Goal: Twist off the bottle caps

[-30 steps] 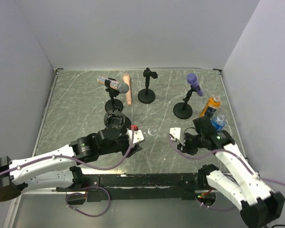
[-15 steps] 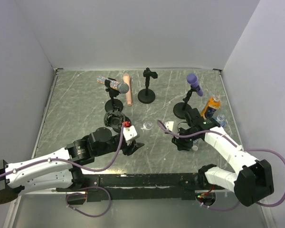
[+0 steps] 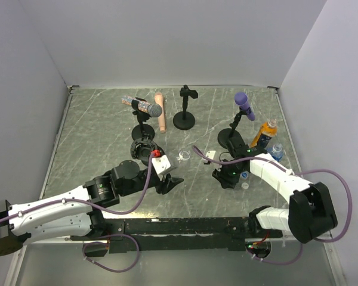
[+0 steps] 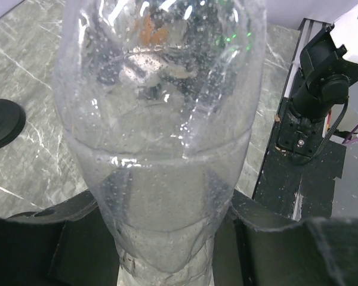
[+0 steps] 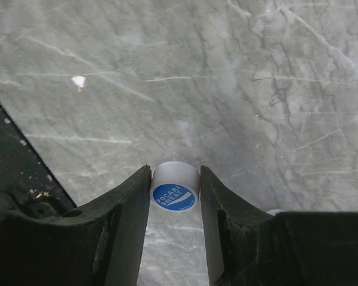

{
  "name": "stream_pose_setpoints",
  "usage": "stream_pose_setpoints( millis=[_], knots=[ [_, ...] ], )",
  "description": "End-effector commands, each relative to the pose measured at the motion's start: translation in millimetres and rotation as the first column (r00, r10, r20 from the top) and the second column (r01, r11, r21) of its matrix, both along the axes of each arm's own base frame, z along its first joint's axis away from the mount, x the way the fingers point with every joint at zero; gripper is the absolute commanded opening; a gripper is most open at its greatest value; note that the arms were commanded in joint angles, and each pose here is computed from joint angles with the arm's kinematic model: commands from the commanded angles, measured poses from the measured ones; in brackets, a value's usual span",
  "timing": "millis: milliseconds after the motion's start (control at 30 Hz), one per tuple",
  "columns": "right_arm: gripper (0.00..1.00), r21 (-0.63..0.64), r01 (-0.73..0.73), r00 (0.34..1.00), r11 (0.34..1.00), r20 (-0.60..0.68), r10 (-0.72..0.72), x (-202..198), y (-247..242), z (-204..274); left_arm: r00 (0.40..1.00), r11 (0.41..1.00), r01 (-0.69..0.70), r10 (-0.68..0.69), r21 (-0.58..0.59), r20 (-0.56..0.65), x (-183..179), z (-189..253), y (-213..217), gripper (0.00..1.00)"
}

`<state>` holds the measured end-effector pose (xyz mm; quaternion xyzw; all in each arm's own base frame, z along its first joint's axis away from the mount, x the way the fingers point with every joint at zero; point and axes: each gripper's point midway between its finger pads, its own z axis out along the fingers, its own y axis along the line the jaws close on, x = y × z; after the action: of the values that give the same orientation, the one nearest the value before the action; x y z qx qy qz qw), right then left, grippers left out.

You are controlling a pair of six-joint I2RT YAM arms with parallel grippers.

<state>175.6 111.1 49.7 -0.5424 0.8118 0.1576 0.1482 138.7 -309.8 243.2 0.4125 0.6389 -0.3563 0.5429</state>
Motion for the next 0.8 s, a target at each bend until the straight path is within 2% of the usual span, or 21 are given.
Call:
stream_pose_setpoints(
  millis=[0,67,233,400,467,533,633,700,767],
  knots=[
    [0.45,-0.014,0.064,0.998,0.998,0.013,-0.064,12,2,-6,1.000,0.997,0.002,-0.002,-0.072,0.001,0,17,-6,0.24],
    [0.46,-0.010,0.068,0.998,0.998,0.011,-0.068,11,2,-7,1.000,0.997,0.009,-0.009,-0.072,-0.003,-1,16,-6,0.24],
    [0.57,0.001,0.076,0.997,0.997,0.003,-0.076,8,3,-6,1.000,0.998,0.025,-0.026,-0.061,-0.015,-3,8,-11,0.24],
    [0.61,0.026,0.080,0.997,0.996,-0.012,-0.080,4,7,-1,0.999,0.997,0.039,-0.040,-0.060,-0.023,-4,5,-15,0.24],
    [0.62,0.074,0.066,0.998,0.995,-0.005,-0.066,3,13,17,0.998,0.997,0.050,-0.051,-0.057,-0.024,-5,4,-17,0.24],
    [0.64,0.189,0.010,0.998,0.982,0.057,-0.021,2,26,58,0.997,0.996,0.070,-0.071,-0.053,-0.025,-8,1,-18,0.24],
    [0.68,0.379,-0.200,0.967,0.904,0.222,0.121,-19,49,134,0.994,0.994,0.103,-0.104,-0.035,-0.029,-12,-6,-24,0.25],
    [0.77,0.465,-0.367,0.908,0.805,0.365,0.204,-37,63,177,0.992,0.992,0.123,-0.124,-0.024,-0.033,-13,-10,-30,0.24],
    [0.86,0.544,-0.489,0.861,0.681,0.424,0.279,-59,77,202,0.989,0.990,0.141,-0.142,-0.019,-0.036,-14,-11,-38,0.24]
  ],
)
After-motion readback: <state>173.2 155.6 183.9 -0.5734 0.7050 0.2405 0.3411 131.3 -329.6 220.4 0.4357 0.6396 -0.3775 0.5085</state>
